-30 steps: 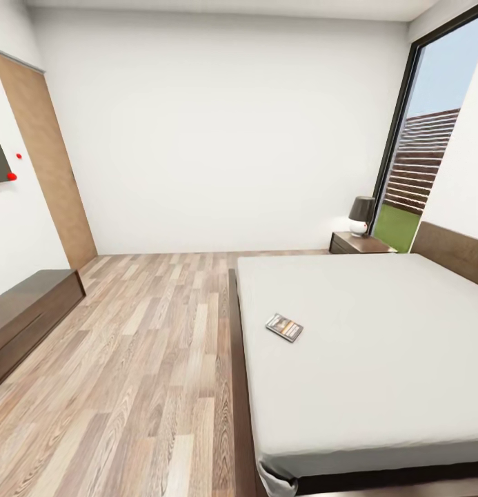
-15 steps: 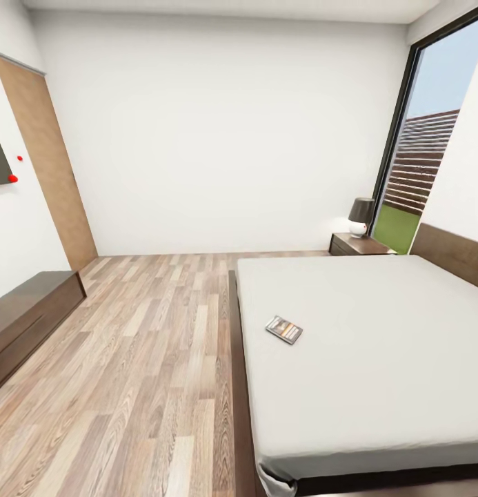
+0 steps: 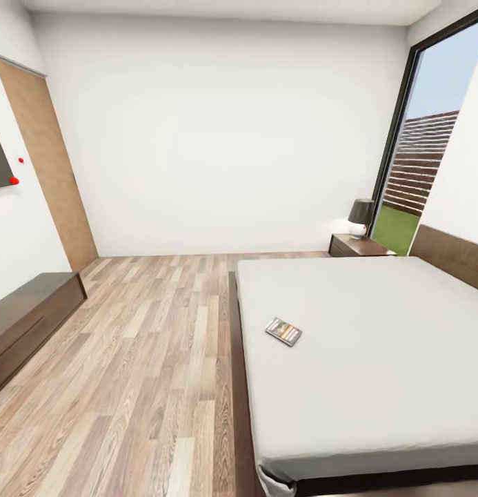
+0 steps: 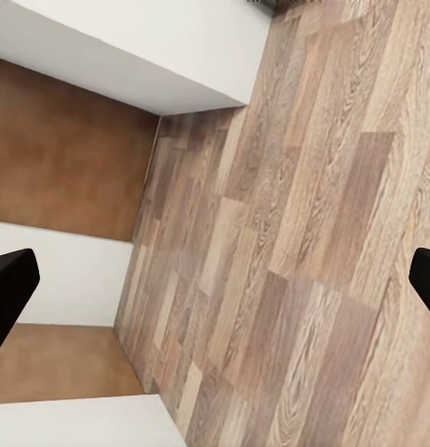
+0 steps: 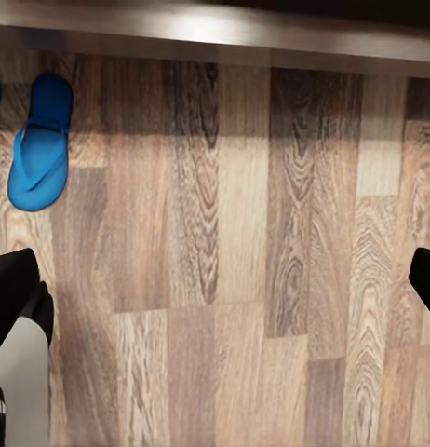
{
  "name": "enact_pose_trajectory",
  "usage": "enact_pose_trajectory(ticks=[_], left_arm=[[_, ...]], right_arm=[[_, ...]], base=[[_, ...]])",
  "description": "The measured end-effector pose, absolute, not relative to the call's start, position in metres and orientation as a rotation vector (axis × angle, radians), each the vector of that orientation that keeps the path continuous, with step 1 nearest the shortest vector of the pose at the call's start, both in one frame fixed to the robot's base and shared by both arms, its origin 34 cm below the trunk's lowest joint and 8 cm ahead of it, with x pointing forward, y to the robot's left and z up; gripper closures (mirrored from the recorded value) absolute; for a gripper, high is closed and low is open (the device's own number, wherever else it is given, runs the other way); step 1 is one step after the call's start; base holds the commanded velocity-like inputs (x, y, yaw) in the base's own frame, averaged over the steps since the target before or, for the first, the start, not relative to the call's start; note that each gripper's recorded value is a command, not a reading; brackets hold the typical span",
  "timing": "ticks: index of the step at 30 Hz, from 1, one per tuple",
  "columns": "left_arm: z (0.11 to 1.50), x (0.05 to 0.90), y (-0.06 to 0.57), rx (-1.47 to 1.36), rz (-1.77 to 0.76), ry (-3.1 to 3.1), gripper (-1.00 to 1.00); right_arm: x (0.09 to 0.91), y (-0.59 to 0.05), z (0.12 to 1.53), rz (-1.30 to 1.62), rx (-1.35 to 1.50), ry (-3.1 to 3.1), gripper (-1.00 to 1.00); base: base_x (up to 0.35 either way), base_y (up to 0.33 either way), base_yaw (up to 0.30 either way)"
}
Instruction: In the bedroom, move the book from the bed onto either nightstand, and place the two sandals side by side next to the bed.
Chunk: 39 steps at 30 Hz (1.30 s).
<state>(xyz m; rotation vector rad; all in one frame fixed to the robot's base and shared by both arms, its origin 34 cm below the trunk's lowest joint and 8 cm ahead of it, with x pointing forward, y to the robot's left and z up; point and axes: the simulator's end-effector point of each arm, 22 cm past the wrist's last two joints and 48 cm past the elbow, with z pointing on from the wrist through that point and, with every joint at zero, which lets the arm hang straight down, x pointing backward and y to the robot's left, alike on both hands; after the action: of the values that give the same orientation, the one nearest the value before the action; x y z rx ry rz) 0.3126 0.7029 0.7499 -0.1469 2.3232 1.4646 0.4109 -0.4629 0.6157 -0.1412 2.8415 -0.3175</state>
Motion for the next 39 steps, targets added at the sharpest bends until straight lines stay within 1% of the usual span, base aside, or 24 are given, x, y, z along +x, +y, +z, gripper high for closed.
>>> enact_pose_trajectory(ticks=[28, 31, 35, 36, 37, 39], left_arm=[[0.765, 0.31, 0.685, -0.132, 1.395, 2.357, -1.0], [0.751, 0.31, 0.672, -0.104, 1.297, 2.415, -1.0], [0.718, 0.308, 0.637, -0.048, 1.063, 2.535, -1.0], [0.719, 0.307, 0.637, -0.048, 1.061, 2.536, -1.0], [0.706, 0.307, 0.62, -0.026, 0.952, 2.581, -1.0], [0.701, 0.305, 0.612, -0.018, 0.899, 2.602, -1.0]], right_arm=[[0.404, -0.462, 0.646, -0.317, -0.164, 2.821, -1.0], [0.401, -0.462, 0.648, -0.316, -0.165, 2.82, -1.0], [0.399, -0.46, 0.652, -0.314, -0.165, 2.82, -1.0], [0.399, -0.46, 0.653, -0.314, -0.165, 2.82, -1.0], [0.399, -0.46, 0.653, -0.312, -0.166, 2.819, -1.0], [0.398, -0.459, 0.655, -0.312, -0.166, 2.819, -1.0]], base=[[0.0, 0.0, 0.0], [0.0, 0.0, 0.0], [0.0, 0.0, 0.0], [0.0, 0.0, 0.0], [0.0, 0.0, 0.0], [0.0, 0.0, 0.0]])
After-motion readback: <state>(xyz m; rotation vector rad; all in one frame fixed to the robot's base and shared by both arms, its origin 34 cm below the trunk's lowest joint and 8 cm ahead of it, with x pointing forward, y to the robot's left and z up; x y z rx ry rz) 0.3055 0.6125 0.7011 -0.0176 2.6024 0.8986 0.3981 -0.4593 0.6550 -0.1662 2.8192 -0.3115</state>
